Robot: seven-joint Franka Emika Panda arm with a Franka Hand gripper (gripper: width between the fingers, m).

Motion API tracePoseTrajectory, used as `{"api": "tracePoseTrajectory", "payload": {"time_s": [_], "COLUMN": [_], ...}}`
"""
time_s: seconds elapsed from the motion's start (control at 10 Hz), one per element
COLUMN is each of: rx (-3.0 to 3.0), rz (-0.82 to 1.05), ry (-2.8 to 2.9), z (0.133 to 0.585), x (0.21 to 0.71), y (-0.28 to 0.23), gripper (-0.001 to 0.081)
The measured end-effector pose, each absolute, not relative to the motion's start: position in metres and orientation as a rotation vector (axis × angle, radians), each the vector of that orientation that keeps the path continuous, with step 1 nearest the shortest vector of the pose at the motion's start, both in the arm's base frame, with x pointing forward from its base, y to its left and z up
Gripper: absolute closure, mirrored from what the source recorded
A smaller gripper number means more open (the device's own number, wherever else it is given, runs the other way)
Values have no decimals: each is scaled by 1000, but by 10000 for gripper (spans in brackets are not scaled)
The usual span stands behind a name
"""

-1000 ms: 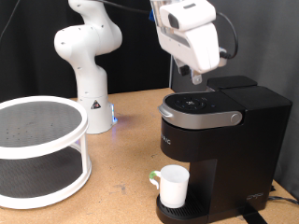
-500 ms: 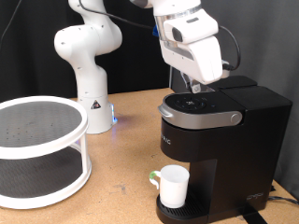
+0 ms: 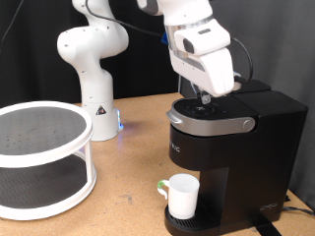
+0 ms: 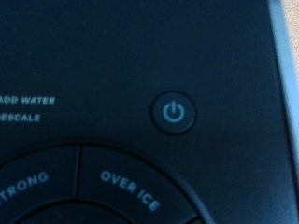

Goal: Make a cup of coffee with the keurig machine

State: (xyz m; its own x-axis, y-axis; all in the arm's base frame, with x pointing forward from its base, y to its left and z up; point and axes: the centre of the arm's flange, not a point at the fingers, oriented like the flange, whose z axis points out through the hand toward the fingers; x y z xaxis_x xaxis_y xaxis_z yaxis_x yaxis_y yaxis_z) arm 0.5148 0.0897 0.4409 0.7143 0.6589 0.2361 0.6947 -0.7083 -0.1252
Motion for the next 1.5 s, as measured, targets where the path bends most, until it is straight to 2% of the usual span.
{"api": "tracePoseTrajectory", "payload": {"time_s": [0.7,1.1,1.5], "rx": [-2726,-2672,-2647], "rz": [-200,-55,5], "ry": [-1048,-960,-919], "z": [425,423,422], "x": [516,524,531], "y": [87,79,74], "gripper": [805,805,805]}}
